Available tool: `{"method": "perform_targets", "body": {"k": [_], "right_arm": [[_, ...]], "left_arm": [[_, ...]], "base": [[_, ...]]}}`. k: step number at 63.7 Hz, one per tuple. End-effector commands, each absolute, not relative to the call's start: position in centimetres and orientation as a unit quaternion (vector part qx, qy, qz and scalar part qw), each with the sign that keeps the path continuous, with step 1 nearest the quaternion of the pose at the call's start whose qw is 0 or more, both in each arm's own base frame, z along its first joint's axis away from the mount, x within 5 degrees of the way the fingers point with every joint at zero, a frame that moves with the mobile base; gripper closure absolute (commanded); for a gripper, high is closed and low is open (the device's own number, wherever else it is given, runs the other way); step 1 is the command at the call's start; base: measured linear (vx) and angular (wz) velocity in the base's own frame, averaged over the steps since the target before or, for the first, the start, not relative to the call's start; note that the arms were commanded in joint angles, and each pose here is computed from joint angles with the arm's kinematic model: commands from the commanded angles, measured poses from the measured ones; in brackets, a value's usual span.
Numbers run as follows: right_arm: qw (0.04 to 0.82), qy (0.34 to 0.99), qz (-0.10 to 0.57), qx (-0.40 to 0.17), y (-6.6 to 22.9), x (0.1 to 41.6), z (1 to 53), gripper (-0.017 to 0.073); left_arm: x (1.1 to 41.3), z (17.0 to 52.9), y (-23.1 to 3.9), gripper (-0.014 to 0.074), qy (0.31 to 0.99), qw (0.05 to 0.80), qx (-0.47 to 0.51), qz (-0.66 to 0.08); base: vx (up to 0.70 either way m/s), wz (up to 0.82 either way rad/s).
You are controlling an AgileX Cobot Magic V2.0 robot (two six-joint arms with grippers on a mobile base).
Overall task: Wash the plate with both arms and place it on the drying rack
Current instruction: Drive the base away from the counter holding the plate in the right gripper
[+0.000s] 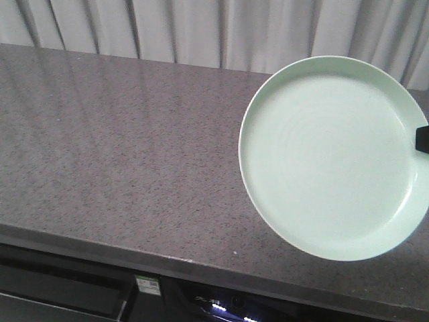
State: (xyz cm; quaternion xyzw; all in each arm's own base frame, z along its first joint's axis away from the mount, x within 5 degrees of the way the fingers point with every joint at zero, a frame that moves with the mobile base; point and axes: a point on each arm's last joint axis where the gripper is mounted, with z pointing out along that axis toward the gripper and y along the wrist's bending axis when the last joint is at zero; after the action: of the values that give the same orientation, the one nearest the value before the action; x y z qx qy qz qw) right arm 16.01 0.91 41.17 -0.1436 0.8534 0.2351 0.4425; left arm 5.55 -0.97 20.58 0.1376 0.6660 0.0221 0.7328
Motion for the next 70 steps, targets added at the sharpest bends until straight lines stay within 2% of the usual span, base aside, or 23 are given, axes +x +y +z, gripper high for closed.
{"method": "perform_targets", "body": {"k": [1, 70], "right_arm": [[0.474, 0.834, 0.244, -0.142, 1.18, 15.84, 42.44, 0.0567], [0.474, 0.834, 0.244, -0.142, 1.18, 15.84, 42.44, 0.0567]], "left_arm": [[5.44, 20.58, -1.04, 0.0600, 0.642, 0.755, 0.132, 0.013], [5.44, 20.58, -1.04, 0.0600, 0.642, 0.755, 0.132, 0.013]], "base": [[-0.07, 0.43], [-0.06, 0.47]]}}
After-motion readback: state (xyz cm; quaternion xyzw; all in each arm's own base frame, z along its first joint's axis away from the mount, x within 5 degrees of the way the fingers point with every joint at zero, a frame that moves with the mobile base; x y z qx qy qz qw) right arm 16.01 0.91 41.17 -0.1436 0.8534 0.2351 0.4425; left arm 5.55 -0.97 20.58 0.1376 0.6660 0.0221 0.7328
